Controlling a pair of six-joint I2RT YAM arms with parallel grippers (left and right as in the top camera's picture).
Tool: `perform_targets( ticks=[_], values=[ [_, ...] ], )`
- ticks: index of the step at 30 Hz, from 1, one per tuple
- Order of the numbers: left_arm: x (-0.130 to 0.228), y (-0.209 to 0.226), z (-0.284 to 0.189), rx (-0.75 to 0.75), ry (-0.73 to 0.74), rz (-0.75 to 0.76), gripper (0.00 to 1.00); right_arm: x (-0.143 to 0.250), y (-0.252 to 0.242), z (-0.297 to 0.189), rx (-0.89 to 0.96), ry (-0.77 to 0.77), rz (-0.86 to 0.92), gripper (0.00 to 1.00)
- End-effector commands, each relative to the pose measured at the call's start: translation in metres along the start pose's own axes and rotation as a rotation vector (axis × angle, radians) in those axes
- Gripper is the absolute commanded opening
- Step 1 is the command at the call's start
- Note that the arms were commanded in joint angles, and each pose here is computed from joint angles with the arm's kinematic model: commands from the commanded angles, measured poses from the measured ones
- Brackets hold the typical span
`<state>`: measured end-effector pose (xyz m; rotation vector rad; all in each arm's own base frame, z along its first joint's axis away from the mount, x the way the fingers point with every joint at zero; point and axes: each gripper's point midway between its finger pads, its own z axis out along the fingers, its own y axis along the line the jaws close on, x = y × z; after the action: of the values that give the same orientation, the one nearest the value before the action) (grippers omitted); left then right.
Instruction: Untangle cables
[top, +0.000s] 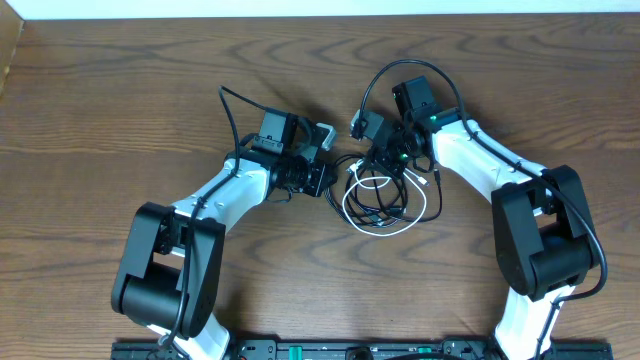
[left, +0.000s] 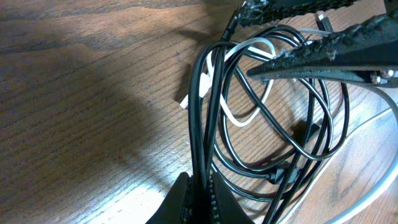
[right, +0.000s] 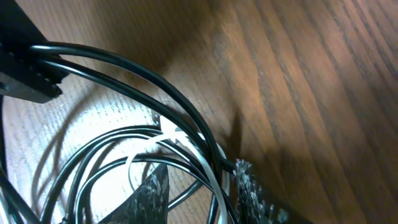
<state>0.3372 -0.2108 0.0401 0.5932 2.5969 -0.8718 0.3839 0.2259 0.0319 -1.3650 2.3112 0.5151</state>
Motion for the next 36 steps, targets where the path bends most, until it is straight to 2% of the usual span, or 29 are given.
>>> perform_targets(
  ticks=[1, 13, 16, 18, 19, 22, 29, 36],
  values=[
    [0.006, -0.001, 0.000, 0.012, 0.009, 0.014, 0.08, 0.000, -0.001, 0.001, 0.004, 0.006, -0.017, 0.29],
    [0.005, -0.001, 0.000, 0.012, 0.009, 0.014, 0.08, 0.016, 0.011, 0.012, -0.020, 0.030, -0.011, 0.24],
    [0.005, -0.001, 0.000, 0.012, 0.009, 0.014, 0.08, 0.016, 0.010, 0.012, -0.018, 0.027, -0.012, 0.13],
    [0.005, -0.001, 0.000, 0.009, 0.009, 0.014, 0.08, 0.014, 0.009, 0.012, -0.015, 0.021, -0.015, 0.02],
    [0.005, -0.001, 0.000, 0.008, 0.009, 0.014, 0.08, 0.013, 0.009, 0.011, -0.014, 0.018, -0.011, 0.01],
    [0.006, 0.006, 0.000, -0.032, 0.010, 0.011, 0.08, 0.002, 0.015, 0.003, -0.038, -0.023, 0.005, 0.01],
    [0.005, 0.036, -0.004, -0.209, -0.002, -0.096, 0.08, -0.016, 0.027, -0.026, -0.051, -0.077, -0.014, 0.01],
    [0.005, 0.038, -0.004, -0.221, -0.003, -0.104, 0.08, -0.003, 0.030, -0.033, -0.052, -0.022, 0.012, 0.01]
  ],
)
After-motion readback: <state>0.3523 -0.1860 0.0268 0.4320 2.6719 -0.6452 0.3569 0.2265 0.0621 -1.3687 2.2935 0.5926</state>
